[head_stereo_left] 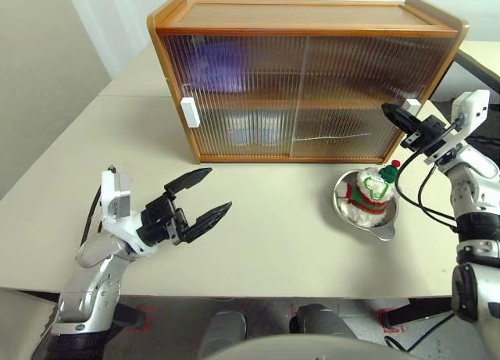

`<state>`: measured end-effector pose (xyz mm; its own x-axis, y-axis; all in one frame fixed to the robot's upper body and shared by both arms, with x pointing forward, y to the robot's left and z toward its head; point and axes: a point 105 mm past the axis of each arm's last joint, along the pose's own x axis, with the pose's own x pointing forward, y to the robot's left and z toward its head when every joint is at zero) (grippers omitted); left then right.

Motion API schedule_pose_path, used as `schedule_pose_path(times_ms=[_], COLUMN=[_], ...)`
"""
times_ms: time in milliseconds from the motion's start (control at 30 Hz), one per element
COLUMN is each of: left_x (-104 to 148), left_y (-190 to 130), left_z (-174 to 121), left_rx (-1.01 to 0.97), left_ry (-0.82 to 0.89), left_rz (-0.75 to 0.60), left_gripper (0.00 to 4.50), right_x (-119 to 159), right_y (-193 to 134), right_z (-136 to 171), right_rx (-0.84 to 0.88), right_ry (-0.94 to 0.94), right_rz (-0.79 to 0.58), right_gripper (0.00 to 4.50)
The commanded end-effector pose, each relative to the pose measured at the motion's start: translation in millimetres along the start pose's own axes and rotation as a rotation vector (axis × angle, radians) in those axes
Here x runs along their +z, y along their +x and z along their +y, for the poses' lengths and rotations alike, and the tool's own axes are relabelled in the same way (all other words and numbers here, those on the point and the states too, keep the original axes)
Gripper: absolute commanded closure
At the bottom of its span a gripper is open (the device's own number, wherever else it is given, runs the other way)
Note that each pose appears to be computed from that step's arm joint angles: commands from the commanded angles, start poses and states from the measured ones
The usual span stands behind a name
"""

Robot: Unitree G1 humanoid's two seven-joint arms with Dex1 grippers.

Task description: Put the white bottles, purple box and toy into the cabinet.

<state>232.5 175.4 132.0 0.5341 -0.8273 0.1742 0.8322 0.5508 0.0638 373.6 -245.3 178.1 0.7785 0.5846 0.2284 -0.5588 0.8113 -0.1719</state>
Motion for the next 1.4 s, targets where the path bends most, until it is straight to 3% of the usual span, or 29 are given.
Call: schedule_pose_path(times_ms=[33,433,833,1400], left_x=[-4,-15,-21,-23], left_y=[-5,-3,-1,-4], left_z=[1,4,1,3], left_rx=[-0.023,-0.072,-0.075,-0.069], left_ry=[0.017,0.043,0.039,0.034], left_rz=[0.036,0.074,0.068,0.078], left_gripper=[0.0,0.0,0.0,0.0], right_x=[4,7,1,-6], right_y=[-9,-39,-41,-27], right_z=[-10,-38,-46,-17], right_rx=[-0.035,-0.254,-0.346,-0.269], right_ry=[-0.013,-0.065,-0.063,-0.035], right_rz=[-0.003,0.025,0.049,0.051], right_gripper=[4.47,4.47,4.47,4.47])
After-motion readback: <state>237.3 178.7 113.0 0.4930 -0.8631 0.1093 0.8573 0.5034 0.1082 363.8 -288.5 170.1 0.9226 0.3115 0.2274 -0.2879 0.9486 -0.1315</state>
